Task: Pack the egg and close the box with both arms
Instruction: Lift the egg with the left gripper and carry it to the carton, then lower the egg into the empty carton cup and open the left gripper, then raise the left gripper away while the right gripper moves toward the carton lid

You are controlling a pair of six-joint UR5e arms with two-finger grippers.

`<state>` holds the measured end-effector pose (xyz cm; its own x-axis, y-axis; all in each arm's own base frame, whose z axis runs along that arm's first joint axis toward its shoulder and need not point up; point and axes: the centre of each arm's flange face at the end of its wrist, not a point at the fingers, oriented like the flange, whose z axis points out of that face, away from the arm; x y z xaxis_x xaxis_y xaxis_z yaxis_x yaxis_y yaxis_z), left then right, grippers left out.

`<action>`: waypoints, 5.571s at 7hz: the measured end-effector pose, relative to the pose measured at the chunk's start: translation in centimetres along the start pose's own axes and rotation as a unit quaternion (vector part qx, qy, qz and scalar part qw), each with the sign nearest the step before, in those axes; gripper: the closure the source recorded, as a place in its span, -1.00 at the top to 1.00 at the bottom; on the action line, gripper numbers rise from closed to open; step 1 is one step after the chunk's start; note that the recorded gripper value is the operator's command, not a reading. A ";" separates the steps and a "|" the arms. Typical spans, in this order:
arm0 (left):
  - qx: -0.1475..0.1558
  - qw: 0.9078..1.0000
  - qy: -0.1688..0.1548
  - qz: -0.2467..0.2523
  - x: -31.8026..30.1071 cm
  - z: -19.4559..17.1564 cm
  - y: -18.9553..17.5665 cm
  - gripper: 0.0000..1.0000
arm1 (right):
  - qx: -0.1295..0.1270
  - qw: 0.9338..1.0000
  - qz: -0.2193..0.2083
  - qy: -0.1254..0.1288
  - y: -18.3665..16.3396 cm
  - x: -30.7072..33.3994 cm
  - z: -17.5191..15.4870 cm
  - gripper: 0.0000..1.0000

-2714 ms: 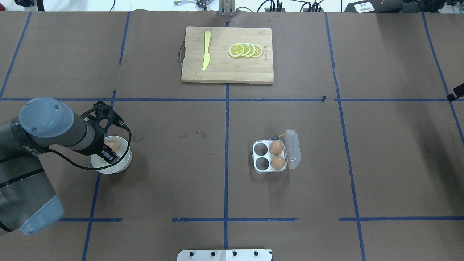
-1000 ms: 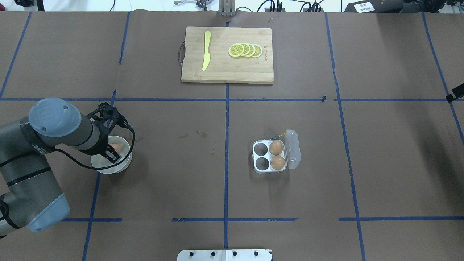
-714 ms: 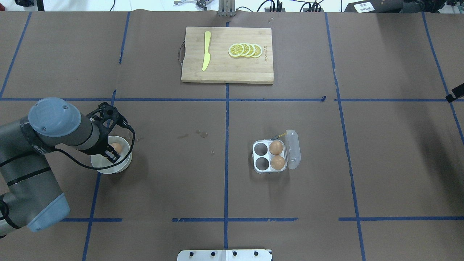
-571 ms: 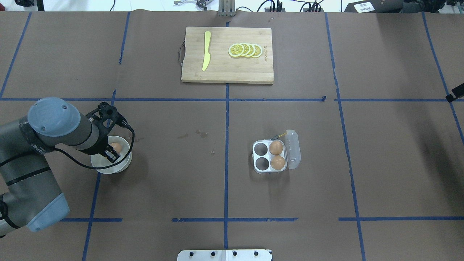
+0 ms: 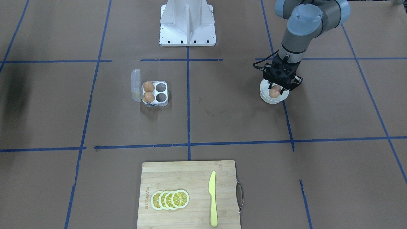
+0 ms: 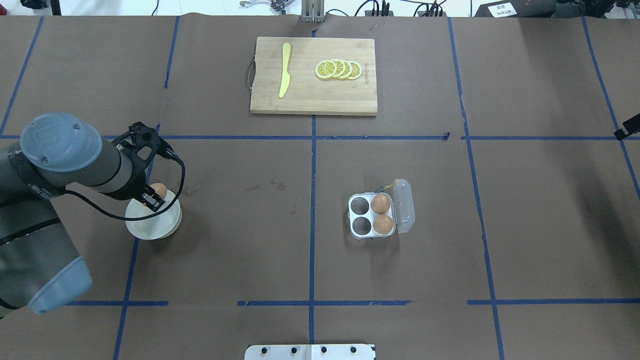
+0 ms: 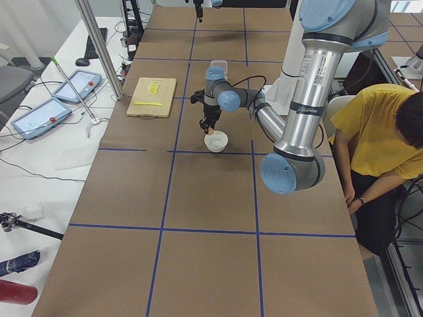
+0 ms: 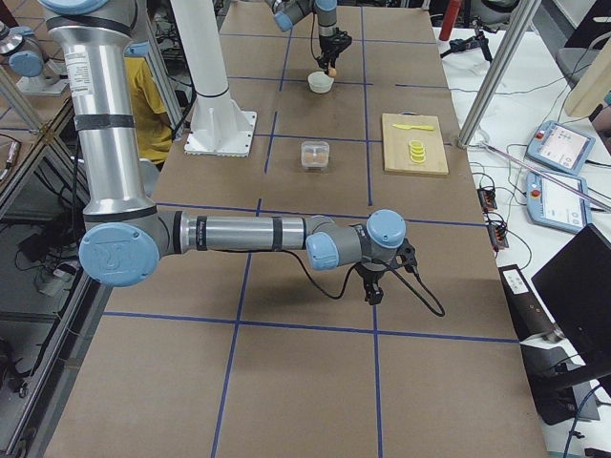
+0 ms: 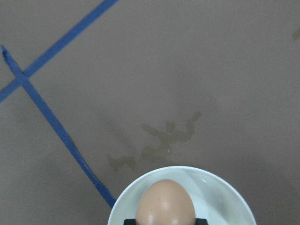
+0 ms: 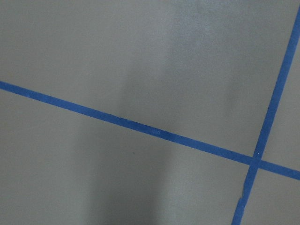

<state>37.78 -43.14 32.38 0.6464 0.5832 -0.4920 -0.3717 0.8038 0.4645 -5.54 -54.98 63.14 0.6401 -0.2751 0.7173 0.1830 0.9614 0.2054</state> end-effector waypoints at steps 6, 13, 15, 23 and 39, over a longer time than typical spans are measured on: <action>0.095 0.991 0.096 0.020 13.1 -1.2 -11.2 -1.00 | 0.020 1.000 -0.019 -0.001 0.0 -0.1 -0.1 1.00; 0.130 0.979 0.149 0.050 29.5 -0.3 -16.6 -1.00 | 0.024 1.000 -0.013 -0.002 -0.1 -0.4 -0.3 1.00; 0.135 0.980 0.142 0.041 31.4 0.5 -16.5 -1.00 | 0.024 1.000 -0.013 -0.002 -0.1 -0.4 -0.3 1.00; 0.122 0.981 0.147 0.028 33.6 1.7 -14.9 0.99 | 0.025 1.000 -0.007 -0.002 -0.2 -0.5 -0.5 1.00; 0.080 0.997 -0.016 0.003 -13.5 -3.9 -9.0 1.00 | 0.047 0.977 0.168 -0.120 0.0 -35.1 6.7 -1.00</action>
<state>29.75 -57.81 31.96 0.6662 0.5823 -0.4659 -0.2671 0.7696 0.5799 -32.96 -45.30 42.44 0.4572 0.0541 0.8877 -0.0848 0.9963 -0.0171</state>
